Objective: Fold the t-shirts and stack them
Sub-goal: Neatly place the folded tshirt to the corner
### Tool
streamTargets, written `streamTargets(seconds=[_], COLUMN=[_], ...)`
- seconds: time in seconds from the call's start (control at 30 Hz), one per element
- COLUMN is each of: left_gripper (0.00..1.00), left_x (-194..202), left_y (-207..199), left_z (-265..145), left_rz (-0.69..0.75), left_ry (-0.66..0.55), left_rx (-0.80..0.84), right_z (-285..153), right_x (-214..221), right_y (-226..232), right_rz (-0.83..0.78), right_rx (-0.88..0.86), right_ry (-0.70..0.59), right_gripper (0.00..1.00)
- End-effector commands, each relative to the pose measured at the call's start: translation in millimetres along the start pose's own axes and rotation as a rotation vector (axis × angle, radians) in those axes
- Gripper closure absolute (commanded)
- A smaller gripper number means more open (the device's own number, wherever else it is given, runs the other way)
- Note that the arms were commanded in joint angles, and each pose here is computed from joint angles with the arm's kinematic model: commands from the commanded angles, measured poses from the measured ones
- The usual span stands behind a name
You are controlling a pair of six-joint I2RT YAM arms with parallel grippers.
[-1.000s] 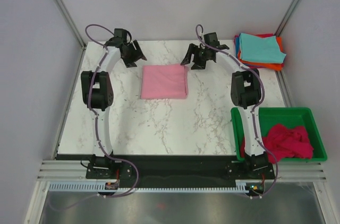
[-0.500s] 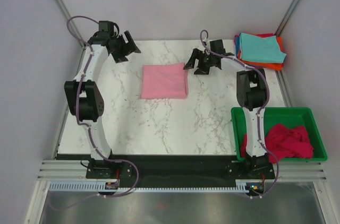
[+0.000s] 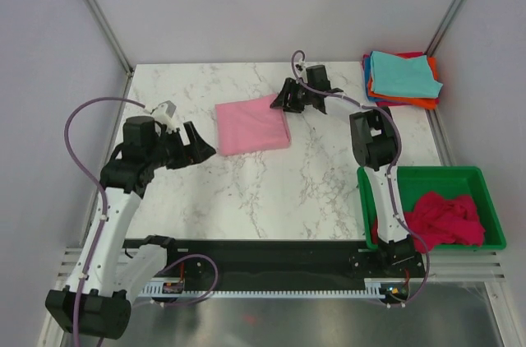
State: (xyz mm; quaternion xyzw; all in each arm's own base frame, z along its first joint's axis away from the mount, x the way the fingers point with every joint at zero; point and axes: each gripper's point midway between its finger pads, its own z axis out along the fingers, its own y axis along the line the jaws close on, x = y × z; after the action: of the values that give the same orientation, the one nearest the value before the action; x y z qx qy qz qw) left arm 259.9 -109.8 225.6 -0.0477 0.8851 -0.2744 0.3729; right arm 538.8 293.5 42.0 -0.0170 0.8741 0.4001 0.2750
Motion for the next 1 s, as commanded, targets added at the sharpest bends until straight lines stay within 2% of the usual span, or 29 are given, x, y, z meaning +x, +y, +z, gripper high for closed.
streamTargets(seconds=[0.0, 0.03, 0.07, 0.13, 0.17, 0.23, 0.3, 0.33, 0.37, 0.5, 0.57, 0.73, 0.9, 0.97], left_gripper=[0.11, 0.10, 0.10, 0.11, 0.11, 0.11, 0.12, 0.12, 0.12, 0.14, 0.14, 0.17, 0.17, 0.17], left_x=[36.5, 35.3, 36.9, 38.0, 37.7, 38.2, 40.2, 37.0, 33.0, 24.7, 26.7, 27.0, 30.3, 31.1], left_y=[24.3, 21.3, 17.7, 12.8, 12.6, 16.8, 19.9, 20.7, 18.5, 26.5, 25.8, 26.1, 24.6, 24.1], left_z=[1.0, -5.8, -7.3, -8.3, -8.6, -6.3, -8.9, -11.4, -17.4, -24.2, -22.3, -19.9, -17.5, -16.7], left_rz=[0.028, 0.024, 0.018, 0.032, 0.031, 0.036, 0.030, 0.032, 0.051, 0.060, 0.060, 0.061, 0.067, 0.068], left_ry=[0.047, 0.013, 0.008, -0.023, -0.035, -0.058, -0.085, -0.110, -0.142, -0.214, -0.199, -0.188, -0.172, -0.167], left_rx=[-0.049, -0.043, -0.023, 0.018, 0.022, 0.013, 0.002, -0.007, -0.004, -0.057, -0.050, -0.051, -0.045, -0.043], right_z=[27.2, 28.9, 30.1, 31.8, 30.8, 21.3, 5.2, -12.4, -26.6, -95.1, -127.4, -210.1, -275.2, -284.6], right_x=[31.0, 36.5, 34.8, 30.2, 23.1, 13.5, 11.6, -8.0, -7.0, -49.4, -61.1, -97.6, -136.4, -145.5], right_y=[-36.0, -39.2, -35.9, -27.2, -20.4, -3.8, -5.1, -1.5, -8.8, -20.8, -49.0, -65.3, -66.5, -64.2], right_rz=[0.053, 0.062, 0.059, 0.040, 0.020, -0.043, -0.082, -0.189, -0.191, -0.313, -0.359, -0.438, -0.492, -0.507], right_rx=[0.071, 0.067, 0.044, -0.012, -0.053, -0.108, -0.050, 0.014, 0.077, 0.255, 0.394, 0.552, 0.629, 0.636], right_ry=[0.031, 0.035, 0.025, 0.003, -0.013, -0.011, 0.013, -0.034, -0.009, -0.082, -0.094, -0.172, -0.264, -0.279], right_gripper=[0.46, 0.55, 0.71, 0.87, 1.00, 1.00, 1.00, 1.00, 1.00, 1.00, 1.00, 1.00, 1.00, 1.00])
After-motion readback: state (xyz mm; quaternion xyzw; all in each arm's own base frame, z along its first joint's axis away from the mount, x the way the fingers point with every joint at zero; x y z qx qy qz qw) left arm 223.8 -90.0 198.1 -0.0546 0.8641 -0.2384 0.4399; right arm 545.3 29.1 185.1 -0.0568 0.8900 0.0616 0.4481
